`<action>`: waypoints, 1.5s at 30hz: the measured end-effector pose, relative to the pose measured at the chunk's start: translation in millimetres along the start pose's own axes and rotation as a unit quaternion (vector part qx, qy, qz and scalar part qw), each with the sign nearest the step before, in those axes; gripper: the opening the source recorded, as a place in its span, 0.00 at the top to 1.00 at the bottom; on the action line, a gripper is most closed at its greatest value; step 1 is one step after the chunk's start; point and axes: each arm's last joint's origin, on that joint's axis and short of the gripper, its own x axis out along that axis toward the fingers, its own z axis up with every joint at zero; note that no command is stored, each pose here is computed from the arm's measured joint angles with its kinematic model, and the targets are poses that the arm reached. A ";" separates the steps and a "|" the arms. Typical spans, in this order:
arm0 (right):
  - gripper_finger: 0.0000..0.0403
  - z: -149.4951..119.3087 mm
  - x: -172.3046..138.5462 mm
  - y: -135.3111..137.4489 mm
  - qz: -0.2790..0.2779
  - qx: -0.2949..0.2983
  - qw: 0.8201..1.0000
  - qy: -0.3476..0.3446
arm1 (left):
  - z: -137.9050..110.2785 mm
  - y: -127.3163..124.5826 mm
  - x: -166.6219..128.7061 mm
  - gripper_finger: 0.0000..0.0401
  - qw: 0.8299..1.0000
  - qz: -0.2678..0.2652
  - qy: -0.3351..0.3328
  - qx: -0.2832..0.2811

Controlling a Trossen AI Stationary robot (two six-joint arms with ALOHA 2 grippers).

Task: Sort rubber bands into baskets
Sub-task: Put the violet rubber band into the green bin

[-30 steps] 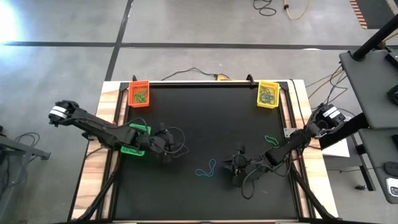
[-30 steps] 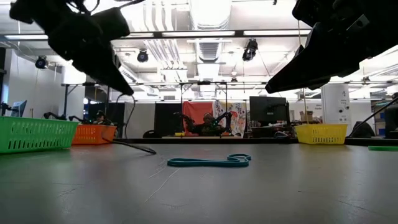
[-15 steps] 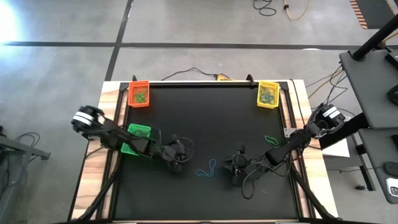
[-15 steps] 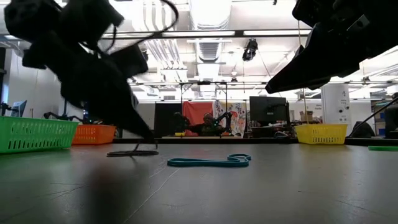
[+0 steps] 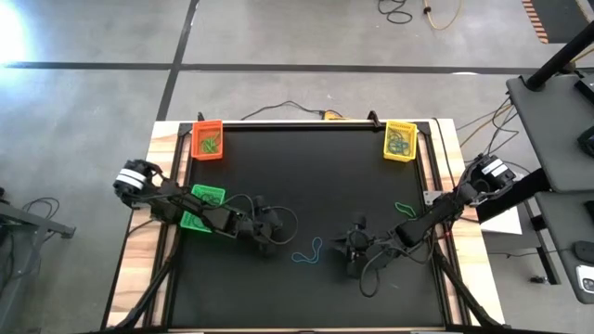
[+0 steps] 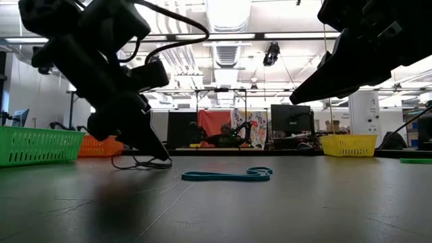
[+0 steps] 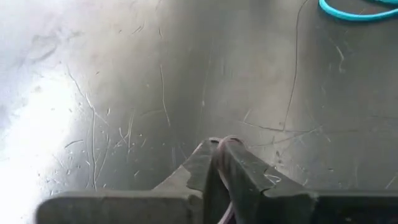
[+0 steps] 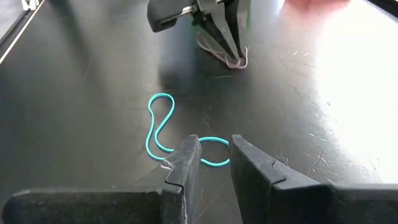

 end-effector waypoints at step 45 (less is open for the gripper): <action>0.80 -0.6 0.0 -0.1 -0.001 0.009 1.000 0.004 | -37.2 12.3 -0.9 1.00 0.993 -0.004 -0.053 -0.107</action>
